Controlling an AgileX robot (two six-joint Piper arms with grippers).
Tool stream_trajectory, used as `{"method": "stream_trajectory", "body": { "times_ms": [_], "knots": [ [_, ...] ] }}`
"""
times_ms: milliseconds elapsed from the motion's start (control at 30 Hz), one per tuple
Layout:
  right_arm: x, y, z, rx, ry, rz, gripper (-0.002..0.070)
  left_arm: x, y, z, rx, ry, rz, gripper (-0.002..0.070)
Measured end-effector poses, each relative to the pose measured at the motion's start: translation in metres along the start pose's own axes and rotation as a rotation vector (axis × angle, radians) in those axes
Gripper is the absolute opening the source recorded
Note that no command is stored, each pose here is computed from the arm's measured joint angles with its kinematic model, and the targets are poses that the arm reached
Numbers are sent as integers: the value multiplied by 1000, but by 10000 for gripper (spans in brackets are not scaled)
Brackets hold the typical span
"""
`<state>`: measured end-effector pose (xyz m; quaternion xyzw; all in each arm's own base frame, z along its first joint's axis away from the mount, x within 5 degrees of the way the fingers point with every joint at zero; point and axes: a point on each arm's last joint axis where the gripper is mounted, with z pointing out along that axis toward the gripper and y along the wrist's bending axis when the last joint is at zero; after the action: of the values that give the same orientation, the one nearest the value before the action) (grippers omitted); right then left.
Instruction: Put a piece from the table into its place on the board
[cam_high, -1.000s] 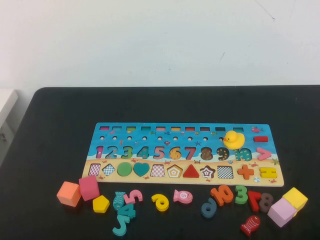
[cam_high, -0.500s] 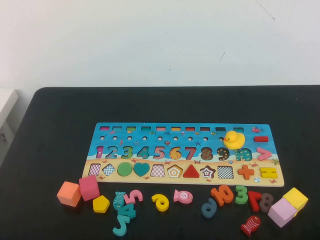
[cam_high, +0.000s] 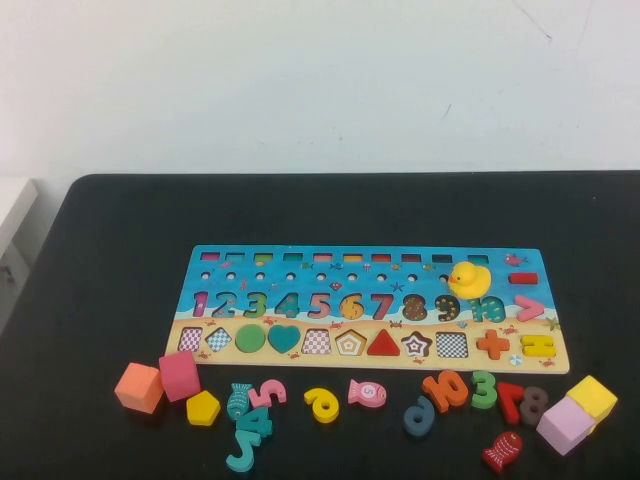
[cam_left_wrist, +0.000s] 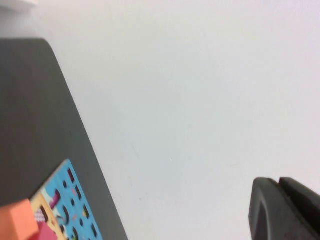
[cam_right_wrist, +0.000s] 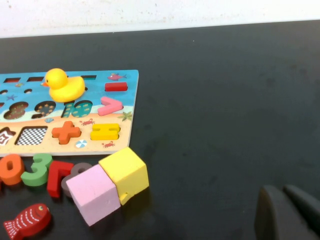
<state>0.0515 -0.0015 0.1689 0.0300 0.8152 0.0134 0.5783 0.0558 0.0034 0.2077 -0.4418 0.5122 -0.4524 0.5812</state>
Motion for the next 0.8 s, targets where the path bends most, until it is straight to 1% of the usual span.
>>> {"method": "stream_trajectory", "body": {
  "times_ms": [100,167,267,333,367,400,433,467,500,533,600,667,700,767,800],
  "knots": [
    [0,0,0,0,0,0,19,2,0,0,0,17,-29,-1],
    [0,0,0,0,0,0,18,4,0,0,2,47,29,-1],
    [0,0,0,0,0,0,19,15,0,-1,20,168,234,-1],
    [0,0,0,0,0,0,19,24,-6,-4,70,266,429,-1],
    [0,0,0,0,0,0,19,28,-21,-6,136,342,620,-1],
    [0,0,0,0,0,0,19,32,-31,-8,169,408,735,-1],
    [0,0,0,0,0,0,19,33,-41,-8,187,451,806,-1],
    [0,0,0,0,0,0,19,35,-49,-6,186,517,879,-1],
    [0,0,0,0,0,0,19,36,-56,-3,175,585,943,-1],
    [0,0,0,0,0,0,19,38,-60,1,152,661,986,-1],
    [0,0,0,0,0,0,19,39,-73,13,129,795,1060,-1],
    [0,0,0,0,0,0,19,39,-87,26,139,904,1143,-1],
    [0,0,0,0,0,0,19,37,-103,42,171,996,1255,-1],
    [0,0,0,0,0,0,19,35,-113,63,181,1098,1364,-1],
    [0,0,0,0,0,0,18,33,-114,73,170,1153,1405,-1]
  ]
}}
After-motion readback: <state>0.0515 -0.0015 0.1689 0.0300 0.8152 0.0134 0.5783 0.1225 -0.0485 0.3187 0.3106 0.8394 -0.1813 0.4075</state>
